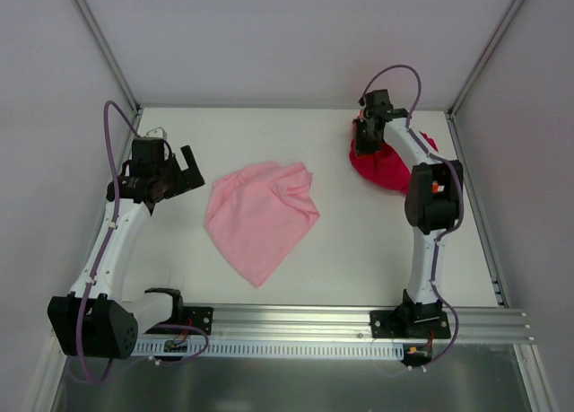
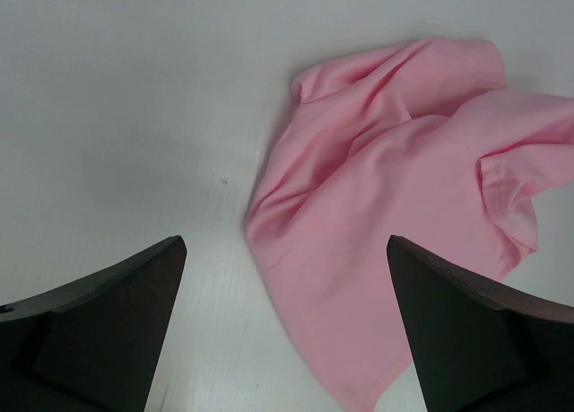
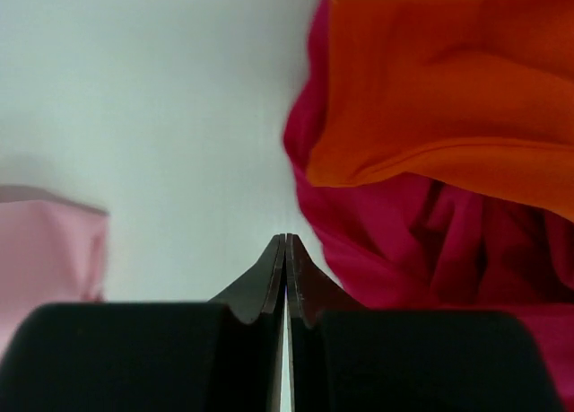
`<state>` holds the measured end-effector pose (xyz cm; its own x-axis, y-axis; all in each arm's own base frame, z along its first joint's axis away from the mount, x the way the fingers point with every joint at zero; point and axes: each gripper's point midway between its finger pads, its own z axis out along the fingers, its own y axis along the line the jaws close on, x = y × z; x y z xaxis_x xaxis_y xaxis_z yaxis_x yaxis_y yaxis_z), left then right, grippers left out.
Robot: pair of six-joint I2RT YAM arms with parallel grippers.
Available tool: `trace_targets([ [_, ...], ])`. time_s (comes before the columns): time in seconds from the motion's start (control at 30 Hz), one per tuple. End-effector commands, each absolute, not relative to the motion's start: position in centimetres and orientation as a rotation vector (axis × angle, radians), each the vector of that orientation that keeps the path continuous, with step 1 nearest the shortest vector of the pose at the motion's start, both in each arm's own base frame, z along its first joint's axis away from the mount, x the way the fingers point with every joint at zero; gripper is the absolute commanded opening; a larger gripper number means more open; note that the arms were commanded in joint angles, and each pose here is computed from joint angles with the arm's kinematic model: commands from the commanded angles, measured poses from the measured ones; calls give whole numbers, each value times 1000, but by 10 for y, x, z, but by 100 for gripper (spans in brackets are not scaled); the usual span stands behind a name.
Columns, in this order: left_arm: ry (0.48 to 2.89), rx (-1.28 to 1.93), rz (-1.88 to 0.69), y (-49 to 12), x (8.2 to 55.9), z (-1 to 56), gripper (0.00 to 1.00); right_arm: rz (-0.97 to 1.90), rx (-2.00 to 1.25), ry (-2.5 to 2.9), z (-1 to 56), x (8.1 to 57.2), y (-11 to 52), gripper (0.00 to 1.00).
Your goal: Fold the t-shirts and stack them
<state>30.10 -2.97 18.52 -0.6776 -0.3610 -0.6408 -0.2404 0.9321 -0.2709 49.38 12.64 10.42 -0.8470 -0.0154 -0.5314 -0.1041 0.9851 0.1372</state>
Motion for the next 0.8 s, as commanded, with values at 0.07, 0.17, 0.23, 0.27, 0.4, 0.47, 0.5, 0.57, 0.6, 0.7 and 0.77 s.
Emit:
trace_targets([
  [0.07, 2289, -372, -222, -31, 305, 201, 99, 118, -61, 2729, 59, 481, 112, 1],
  [0.17, 2284, -384, -192, -27, 305, 201, 99, 22, -59, 2747, 54, 488, 100, 1],
  [0.23, 2280, -384, -193, -27, 306, 201, 99, 6, -51, 2749, 52, 500, 95, 1],
  [0.27, 2282, -385, -189, -26, 306, 201, 99, -5, -17, 2755, 51, 504, 84, 1],
  [0.4, 2277, -392, -170, -23, 305, 202, 99, -13, 102, 2803, 49, 511, 53, 1],
  [0.47, 2274, -393, -167, -23, 306, 203, 99, -20, 158, 2801, 48, 513, 35, 1],
  [0.5, 2272, -394, -164, -22, 306, 204, 99, -36, 176, 2798, 47, 513, 27, 1],
  [0.57, 2266, -401, -153, -20, 308, 206, 99, -32, 214, 2805, 45, 513, 11, 1],
  [0.6, 2266, -401, -151, -20, 309, 207, 99, -31, 235, 2807, 44, 512, 5, 1],
  [0.7, 2262, -407, -152, -20, 313, 210, 99, -77, 279, 2798, 45, 514, -19, 1],
  [0.77, 2259, -407, -162, -22, 317, 213, 99, -92, 308, 2791, 45, 517, -35, 1],
])
